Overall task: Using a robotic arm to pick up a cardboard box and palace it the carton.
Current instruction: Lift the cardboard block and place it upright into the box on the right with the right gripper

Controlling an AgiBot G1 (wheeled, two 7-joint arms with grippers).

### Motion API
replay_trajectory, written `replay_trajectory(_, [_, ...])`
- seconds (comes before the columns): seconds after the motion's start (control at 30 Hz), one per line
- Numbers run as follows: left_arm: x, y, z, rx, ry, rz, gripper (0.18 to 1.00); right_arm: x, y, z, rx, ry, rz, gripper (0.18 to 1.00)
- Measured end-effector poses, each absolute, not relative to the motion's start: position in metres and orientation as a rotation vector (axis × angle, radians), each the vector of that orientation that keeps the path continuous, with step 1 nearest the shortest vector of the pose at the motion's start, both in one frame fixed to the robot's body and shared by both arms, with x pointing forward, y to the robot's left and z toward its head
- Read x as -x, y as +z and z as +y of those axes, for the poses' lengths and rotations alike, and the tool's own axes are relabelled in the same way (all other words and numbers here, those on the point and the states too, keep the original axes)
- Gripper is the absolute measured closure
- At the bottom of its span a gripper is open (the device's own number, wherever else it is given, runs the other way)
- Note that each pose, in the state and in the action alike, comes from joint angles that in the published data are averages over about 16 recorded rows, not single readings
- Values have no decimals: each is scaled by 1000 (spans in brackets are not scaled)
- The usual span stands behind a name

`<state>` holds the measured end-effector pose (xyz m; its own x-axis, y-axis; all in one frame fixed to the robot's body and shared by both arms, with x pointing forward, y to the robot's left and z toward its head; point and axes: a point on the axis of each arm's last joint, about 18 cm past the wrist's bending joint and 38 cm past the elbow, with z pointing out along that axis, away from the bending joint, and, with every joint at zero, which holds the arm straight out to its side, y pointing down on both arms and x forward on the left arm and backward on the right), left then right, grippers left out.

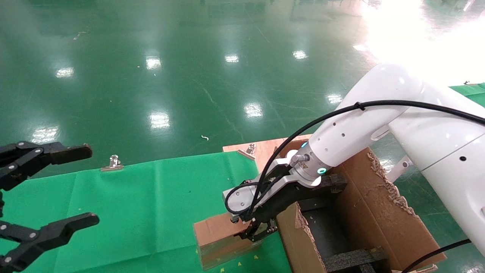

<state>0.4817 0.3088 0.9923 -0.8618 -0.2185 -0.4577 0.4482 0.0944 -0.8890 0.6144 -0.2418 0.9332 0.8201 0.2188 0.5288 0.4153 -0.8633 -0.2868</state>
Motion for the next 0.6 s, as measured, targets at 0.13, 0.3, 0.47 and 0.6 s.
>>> replay_trajectory(0.13, [-482,992,309,-224,-1819,1896,354,-614,944,-244,2592,-710,-469,778])
replay_trajectory(0.3, [-482,992,309,-224,-1819,1896,413,-611,971,-250,2552,-759,-459,783])
replay_trajectory(0.47, [-482,992,309,-224,-1819,1896,491,-604,1011,-260,2494,-834,-455,785])
replay_trajectory(0.6, [-482,992,309,-224,-1819,1896,566,-594,1048,-271,2451,-908,-458,787])
